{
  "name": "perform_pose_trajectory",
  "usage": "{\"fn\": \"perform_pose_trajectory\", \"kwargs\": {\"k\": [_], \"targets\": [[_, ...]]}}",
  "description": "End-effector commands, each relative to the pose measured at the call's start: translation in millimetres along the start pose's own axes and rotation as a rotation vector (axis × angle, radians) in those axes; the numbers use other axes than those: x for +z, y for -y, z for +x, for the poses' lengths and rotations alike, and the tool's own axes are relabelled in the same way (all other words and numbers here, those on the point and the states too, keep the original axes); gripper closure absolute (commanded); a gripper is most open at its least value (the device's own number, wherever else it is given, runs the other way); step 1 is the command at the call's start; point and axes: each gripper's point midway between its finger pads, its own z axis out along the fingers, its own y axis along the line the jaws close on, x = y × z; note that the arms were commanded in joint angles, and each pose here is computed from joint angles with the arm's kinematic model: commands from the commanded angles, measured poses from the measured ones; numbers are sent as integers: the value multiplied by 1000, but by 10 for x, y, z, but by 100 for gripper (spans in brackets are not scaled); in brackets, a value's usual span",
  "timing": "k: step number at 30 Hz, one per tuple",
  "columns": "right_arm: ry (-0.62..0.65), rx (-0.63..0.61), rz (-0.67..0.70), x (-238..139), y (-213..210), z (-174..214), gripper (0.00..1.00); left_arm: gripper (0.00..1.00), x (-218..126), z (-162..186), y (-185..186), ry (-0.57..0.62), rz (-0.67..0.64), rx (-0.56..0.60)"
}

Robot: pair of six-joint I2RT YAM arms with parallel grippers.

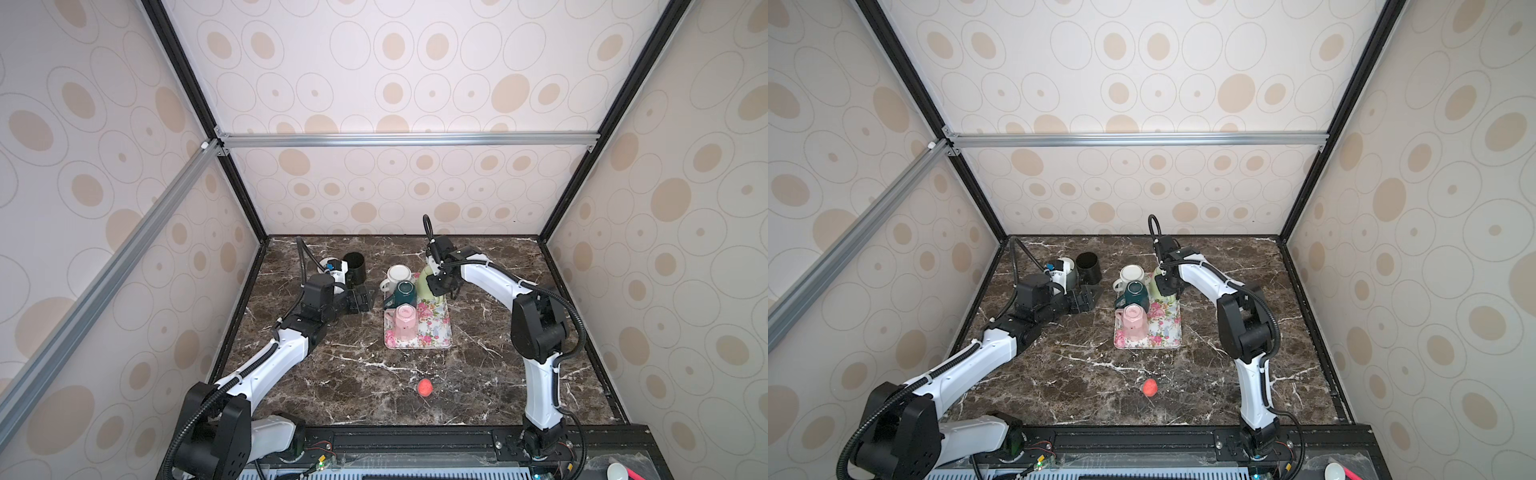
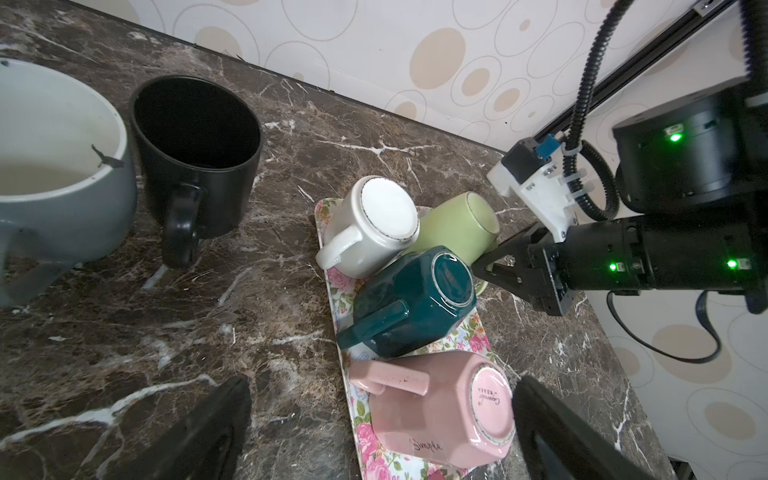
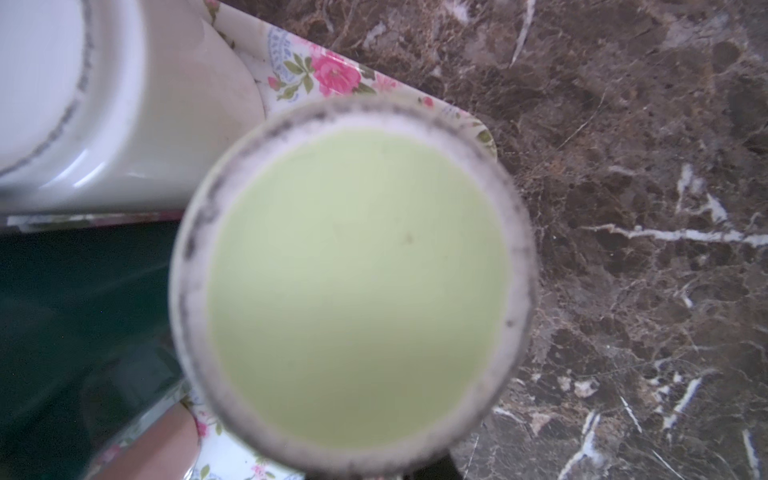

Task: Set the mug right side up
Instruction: 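Close the right gripper on the light green mug's base, then lift the light green mug off the tray with the right gripper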

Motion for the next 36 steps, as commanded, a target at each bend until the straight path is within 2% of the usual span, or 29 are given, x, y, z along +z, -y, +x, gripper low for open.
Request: {"fn": "perform_pose_trajectory", "kwargs": {"k": [1,25,36], "targets": [[102,18,-10,-338,0,-189,100,2,25,-34,57,12,24,-2],[247,83,-84,-944,-47,-313,100,2,78,-8,78,-3,44,-22],[330,126,-173,-1289,-143,-379,100,2,76,-12,114,-5,63,-32]]}}
